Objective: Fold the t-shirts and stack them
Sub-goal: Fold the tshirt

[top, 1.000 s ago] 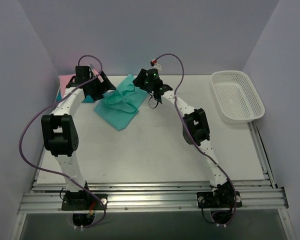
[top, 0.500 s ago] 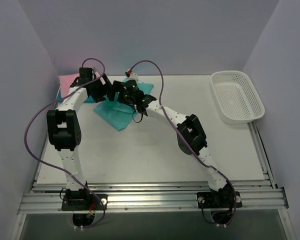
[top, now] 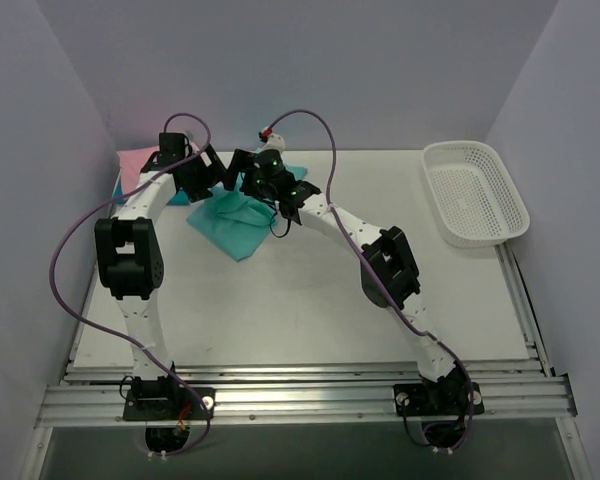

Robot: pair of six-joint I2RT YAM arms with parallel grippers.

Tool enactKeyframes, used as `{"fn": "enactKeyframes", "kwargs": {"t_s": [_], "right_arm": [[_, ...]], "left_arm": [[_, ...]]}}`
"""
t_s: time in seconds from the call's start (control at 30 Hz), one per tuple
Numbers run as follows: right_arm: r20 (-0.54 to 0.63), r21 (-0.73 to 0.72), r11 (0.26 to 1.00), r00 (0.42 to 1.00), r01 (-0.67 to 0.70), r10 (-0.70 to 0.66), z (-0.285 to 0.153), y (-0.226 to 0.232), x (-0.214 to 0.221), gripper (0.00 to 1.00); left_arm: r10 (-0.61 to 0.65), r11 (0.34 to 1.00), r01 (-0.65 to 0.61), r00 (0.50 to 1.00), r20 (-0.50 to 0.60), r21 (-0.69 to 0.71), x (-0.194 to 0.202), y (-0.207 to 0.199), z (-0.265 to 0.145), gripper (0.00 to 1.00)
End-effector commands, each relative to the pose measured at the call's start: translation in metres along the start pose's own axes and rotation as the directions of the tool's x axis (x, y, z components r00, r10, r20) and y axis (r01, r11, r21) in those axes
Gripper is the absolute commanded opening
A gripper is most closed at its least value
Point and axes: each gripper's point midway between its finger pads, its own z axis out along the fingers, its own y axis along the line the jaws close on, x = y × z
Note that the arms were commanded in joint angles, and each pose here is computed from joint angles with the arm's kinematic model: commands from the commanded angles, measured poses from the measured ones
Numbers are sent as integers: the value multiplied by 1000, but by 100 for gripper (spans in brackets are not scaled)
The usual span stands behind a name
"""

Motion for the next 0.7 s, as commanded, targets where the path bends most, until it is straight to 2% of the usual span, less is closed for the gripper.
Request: {"fn": "enactKeyframes", "kwargs": {"t_s": [0.0, 0.3, 0.67], "right_arm": [[42, -6, 1000, 999, 4, -4, 4, 5, -16, 78], [-12, 2, 1000, 1000, -9, 9, 27, -13, 16, 65], [-38, 55, 998, 999, -11, 13, 25, -39, 33, 64]], "left_arm": [[26, 997, -29, 999, 46, 70, -15, -20, -13, 94], [26, 995, -31, 998, 51, 97, -16, -28, -19, 94], [26, 993, -34, 997, 71, 114, -20, -32, -23, 94]]}}
